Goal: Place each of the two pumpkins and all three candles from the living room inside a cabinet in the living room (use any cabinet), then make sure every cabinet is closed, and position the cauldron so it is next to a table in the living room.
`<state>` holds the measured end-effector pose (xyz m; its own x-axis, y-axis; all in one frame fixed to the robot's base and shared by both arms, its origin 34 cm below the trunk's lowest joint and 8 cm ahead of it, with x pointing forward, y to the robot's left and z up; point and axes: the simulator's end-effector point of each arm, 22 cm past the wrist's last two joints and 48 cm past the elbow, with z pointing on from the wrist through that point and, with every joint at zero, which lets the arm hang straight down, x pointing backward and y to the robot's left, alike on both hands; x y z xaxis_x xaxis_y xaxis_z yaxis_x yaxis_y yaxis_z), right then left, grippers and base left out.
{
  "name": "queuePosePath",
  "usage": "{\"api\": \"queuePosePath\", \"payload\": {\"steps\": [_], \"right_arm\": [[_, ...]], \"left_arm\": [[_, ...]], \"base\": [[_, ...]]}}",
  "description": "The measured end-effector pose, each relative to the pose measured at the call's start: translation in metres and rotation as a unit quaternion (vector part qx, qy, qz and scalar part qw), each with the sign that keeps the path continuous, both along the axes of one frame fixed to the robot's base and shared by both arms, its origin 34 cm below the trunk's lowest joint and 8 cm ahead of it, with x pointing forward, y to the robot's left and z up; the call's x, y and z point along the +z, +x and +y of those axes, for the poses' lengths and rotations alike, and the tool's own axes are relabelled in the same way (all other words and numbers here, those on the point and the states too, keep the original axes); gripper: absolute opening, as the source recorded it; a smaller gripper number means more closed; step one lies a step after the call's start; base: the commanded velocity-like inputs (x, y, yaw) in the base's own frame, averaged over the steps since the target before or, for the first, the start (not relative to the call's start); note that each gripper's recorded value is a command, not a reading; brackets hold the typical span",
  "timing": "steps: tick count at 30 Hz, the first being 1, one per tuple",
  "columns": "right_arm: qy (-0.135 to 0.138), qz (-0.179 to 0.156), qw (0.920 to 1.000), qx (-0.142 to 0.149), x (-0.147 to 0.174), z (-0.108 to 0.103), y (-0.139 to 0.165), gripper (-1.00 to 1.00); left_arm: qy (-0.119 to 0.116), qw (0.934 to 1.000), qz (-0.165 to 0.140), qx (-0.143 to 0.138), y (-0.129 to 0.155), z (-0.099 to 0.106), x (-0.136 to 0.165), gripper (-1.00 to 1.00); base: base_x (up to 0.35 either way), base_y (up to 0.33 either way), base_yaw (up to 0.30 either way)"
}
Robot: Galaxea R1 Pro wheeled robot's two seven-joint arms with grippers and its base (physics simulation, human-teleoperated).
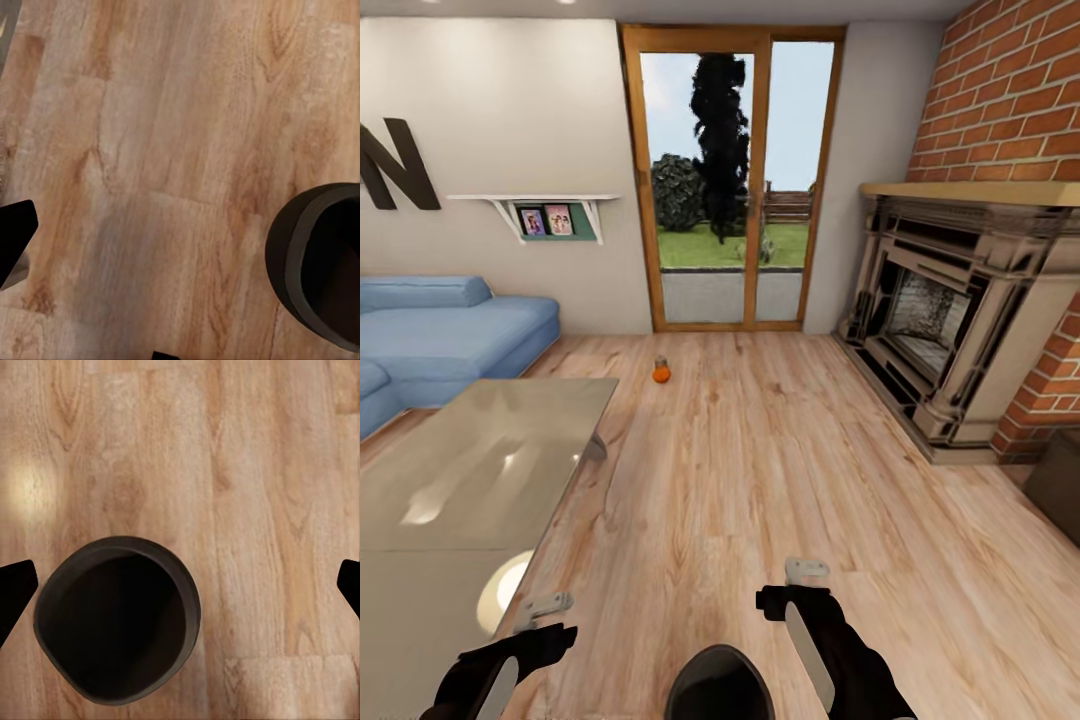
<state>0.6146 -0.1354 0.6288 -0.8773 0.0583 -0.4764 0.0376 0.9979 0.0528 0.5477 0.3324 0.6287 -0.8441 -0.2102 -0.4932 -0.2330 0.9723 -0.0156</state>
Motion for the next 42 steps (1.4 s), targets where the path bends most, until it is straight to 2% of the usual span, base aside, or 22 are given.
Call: {"api": "queuePosePath", "payload": {"steps": [18, 28, 42], "right_arm": [[0.001, 0.0, 1.0, 0.0, 0.0, 0.0, 0.0, 1.0], [0.001, -0.002, 1.0, 0.0, 0.0, 0.001, 0.001, 1.0], [0.002, -0.001, 1.0, 0.001, 0.0, 0.001, 0.0, 1.0]], "left_arm": [[0.0, 1.0, 0.0, 0.0, 0.0, 0.0, 0.0, 1.0], [0.001, 0.9998, 0.002, -0.019, 0.0, -0.012, -0.001, 1.0], [0.001, 0.9998, 0.002, -0.021, 0.0, -0.014, -0.002, 1.0]], "base": [[0.083, -0.003, 0.016], [0.079, 0.004, 0.0], [0.068, 0.026, 0.0]]}}
